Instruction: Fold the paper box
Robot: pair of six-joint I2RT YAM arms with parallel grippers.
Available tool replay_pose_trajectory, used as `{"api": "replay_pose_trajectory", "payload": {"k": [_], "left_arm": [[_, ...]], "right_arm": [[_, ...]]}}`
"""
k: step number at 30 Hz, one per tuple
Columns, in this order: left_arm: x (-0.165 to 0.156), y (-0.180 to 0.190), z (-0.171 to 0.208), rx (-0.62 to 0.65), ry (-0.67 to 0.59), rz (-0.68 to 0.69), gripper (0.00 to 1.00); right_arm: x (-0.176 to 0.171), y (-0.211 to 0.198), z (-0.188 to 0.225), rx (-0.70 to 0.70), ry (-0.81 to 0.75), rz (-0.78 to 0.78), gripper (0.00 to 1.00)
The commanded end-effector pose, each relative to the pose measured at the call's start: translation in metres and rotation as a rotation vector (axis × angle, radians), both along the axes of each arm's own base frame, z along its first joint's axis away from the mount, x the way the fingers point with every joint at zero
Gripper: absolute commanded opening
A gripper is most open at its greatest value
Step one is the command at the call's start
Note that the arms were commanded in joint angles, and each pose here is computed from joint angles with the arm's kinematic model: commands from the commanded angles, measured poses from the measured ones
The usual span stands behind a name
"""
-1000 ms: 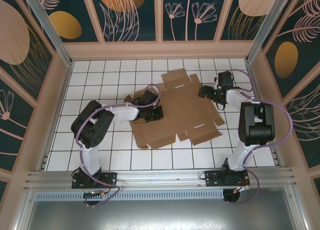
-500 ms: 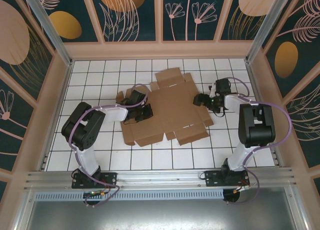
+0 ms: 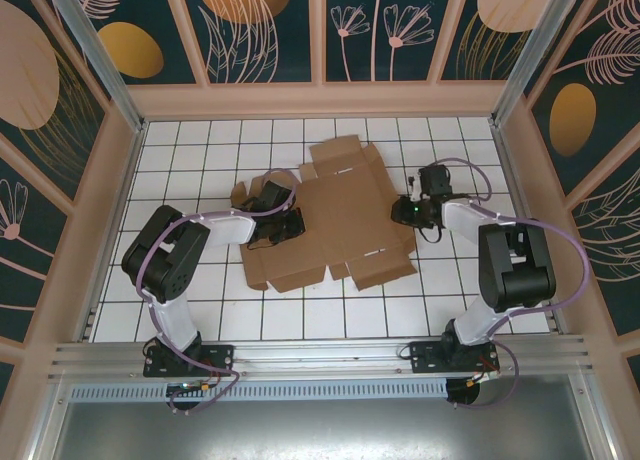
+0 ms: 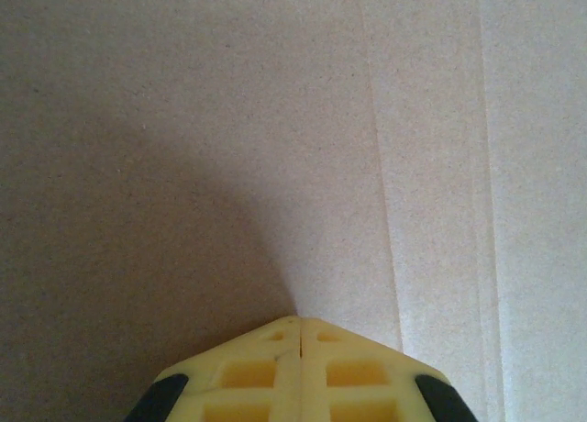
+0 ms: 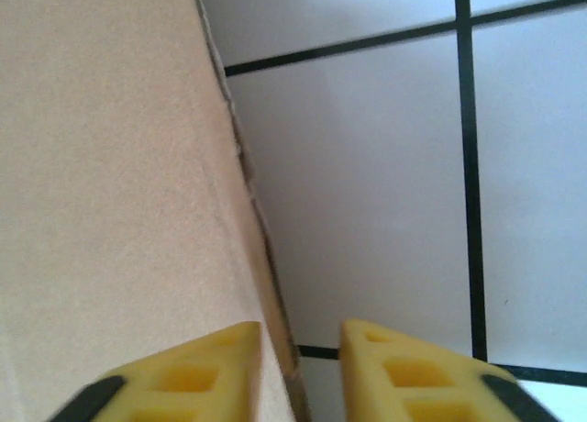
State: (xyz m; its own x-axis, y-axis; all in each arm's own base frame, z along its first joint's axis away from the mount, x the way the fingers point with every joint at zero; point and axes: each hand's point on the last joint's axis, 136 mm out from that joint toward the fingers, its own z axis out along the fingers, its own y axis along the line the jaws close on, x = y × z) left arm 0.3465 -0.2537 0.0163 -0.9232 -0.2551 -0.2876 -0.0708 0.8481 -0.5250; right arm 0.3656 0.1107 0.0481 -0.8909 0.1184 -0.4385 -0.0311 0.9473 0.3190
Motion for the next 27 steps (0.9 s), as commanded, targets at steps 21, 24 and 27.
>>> {"api": "replay_pose_trajectory", "payload": {"k": [21, 24, 27], "left_arm": [[-0.015, 0.010, -0.011, 0.023, 0.055, 0.009, 0.04], [-0.014, 0.012, -0.013, 0.042, 0.052, 0.011, 0.04], [-0.015, 0.015, -0.016, 0.057, 0.057, 0.014, 0.04]], "right_arm": [[0.023, 0.018, 0.016, -0.682, -0.214, 0.204, 0.04], [0.024, 0.021, 0.028, -0.255, -0.190, 0.138, 0.08], [0.021, 0.014, 0.044, 0.131, -0.205, 0.104, 0.13]]}}
